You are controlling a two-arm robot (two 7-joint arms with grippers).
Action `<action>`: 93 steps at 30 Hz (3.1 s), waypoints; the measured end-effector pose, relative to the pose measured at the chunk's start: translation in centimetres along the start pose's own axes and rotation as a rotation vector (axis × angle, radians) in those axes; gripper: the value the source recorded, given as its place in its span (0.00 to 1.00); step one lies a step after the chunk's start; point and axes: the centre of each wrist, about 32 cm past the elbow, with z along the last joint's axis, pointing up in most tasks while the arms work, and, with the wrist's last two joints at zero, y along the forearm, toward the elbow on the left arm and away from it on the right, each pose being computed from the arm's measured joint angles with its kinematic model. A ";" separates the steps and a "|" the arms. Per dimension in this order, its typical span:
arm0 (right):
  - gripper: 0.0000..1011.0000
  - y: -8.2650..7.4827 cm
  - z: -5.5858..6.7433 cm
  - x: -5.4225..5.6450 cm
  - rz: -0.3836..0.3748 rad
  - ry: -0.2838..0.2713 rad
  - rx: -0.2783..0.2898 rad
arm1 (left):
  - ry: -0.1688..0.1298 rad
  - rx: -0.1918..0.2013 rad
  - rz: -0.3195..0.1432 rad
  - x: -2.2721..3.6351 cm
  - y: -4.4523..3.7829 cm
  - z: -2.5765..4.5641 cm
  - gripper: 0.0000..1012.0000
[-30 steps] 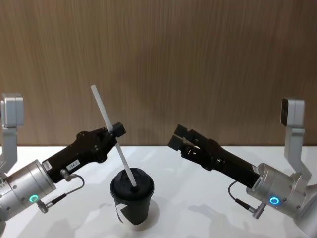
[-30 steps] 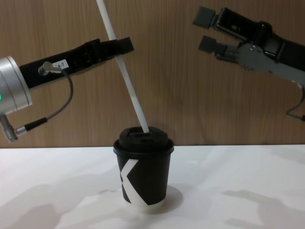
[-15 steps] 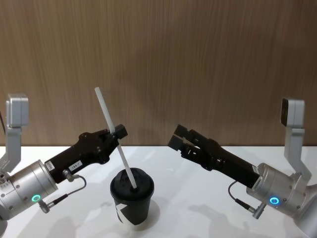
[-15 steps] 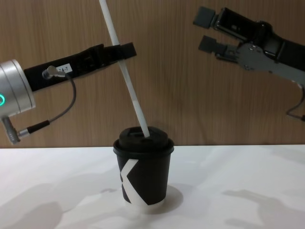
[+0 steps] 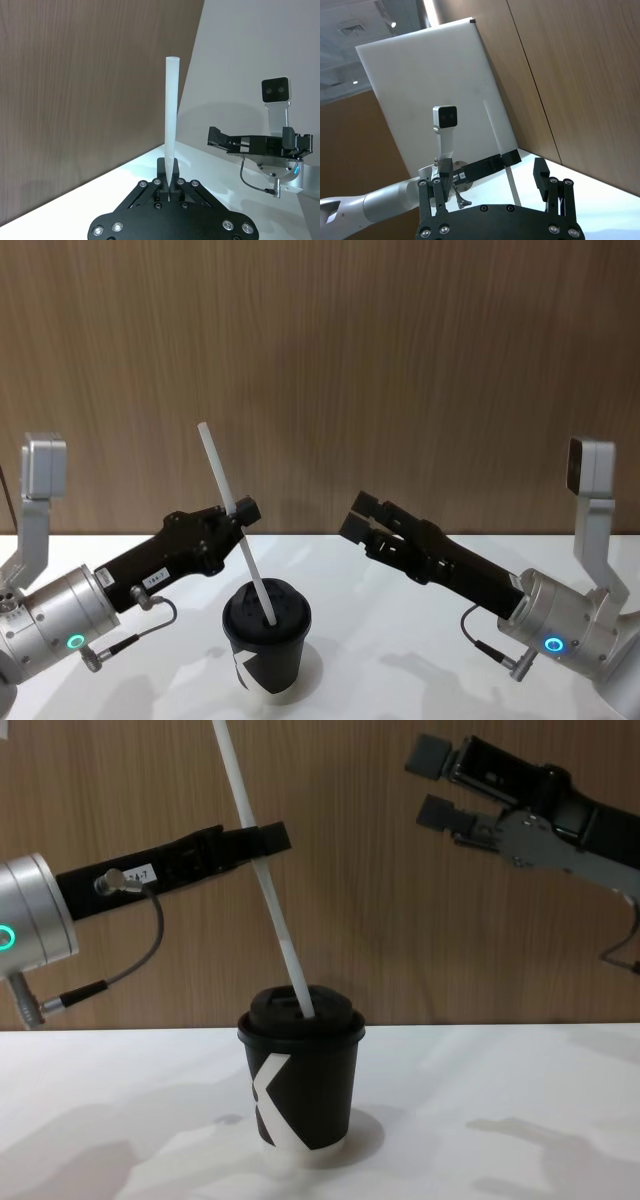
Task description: Pick up the straw with one hand, pass it to the other hand, and insert it into the cup.
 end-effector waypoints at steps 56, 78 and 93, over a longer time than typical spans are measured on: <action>0.99 0.0 0.0 0.0 0.000 0.000 0.000 | 0.021 0.081 -0.003 -0.75 -0.92 -2.93 0.35; 0.99 0.0 0.0 0.0 0.000 0.000 0.000 | -0.028 0.026 -0.010 -2.11 0.65 -1.17 0.99; 0.99 0.0 0.0 -0.1 -0.005 -0.018 -0.001 | -0.083 -0.037 -0.041 -3.51 2.15 0.34 0.99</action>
